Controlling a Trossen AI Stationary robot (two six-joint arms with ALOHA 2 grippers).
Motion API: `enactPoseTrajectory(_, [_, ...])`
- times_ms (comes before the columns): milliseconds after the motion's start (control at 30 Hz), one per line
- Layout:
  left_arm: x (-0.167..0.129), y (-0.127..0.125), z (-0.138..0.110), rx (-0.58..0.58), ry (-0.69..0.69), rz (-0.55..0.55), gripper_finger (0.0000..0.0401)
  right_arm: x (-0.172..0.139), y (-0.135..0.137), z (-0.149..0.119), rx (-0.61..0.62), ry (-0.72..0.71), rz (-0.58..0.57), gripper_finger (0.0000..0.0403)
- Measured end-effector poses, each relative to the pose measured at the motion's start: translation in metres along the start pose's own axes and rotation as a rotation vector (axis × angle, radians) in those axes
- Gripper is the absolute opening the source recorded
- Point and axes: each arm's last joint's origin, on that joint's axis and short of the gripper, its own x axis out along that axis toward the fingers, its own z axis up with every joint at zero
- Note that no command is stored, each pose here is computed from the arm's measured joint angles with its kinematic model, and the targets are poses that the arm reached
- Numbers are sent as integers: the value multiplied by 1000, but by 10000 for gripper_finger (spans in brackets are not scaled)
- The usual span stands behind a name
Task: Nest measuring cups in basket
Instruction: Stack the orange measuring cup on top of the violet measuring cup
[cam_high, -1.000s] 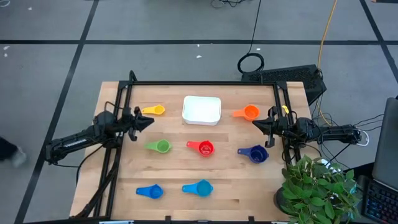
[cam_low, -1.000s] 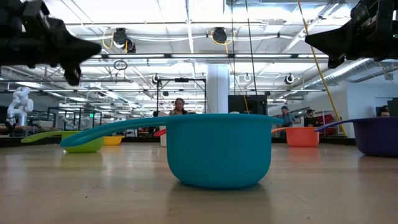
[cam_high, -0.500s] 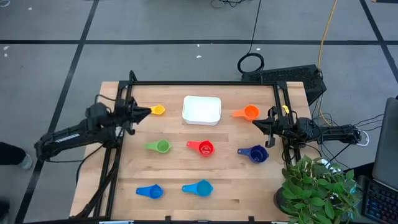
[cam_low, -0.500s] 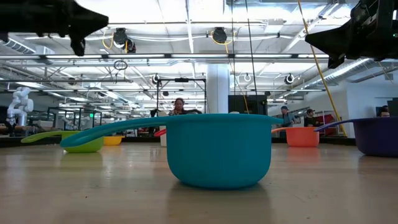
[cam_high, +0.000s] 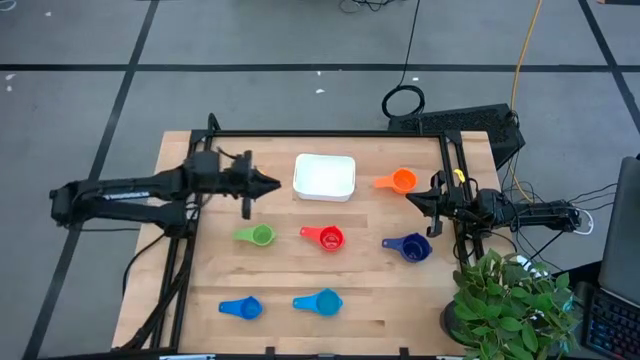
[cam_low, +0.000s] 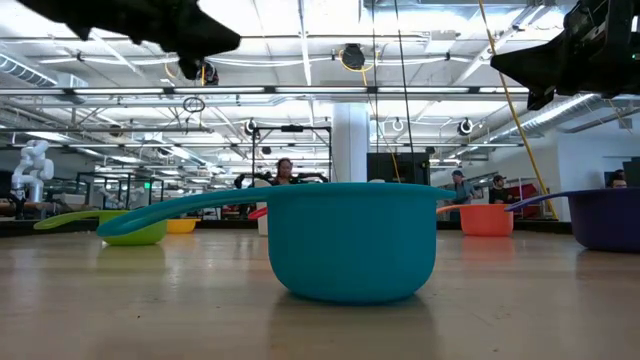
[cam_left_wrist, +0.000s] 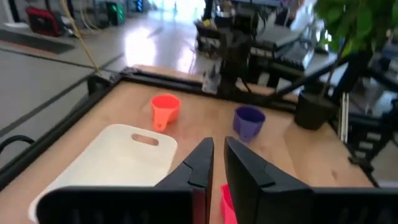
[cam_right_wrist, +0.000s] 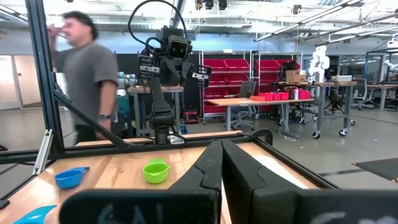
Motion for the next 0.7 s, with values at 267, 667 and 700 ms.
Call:
enactPoseTrajectory(267, [36,-6,12,28,60,4,96,0,0,0,0,0,-3,0])
enactPoseTrajectory(667, [46,-6,13,51,73,1,165,3,-2,-3,107,50,-110,0])
enactPoseTrajectory(700, [47,-6,14,51,65,1,168,4,-2,1,93,49,-117,0])
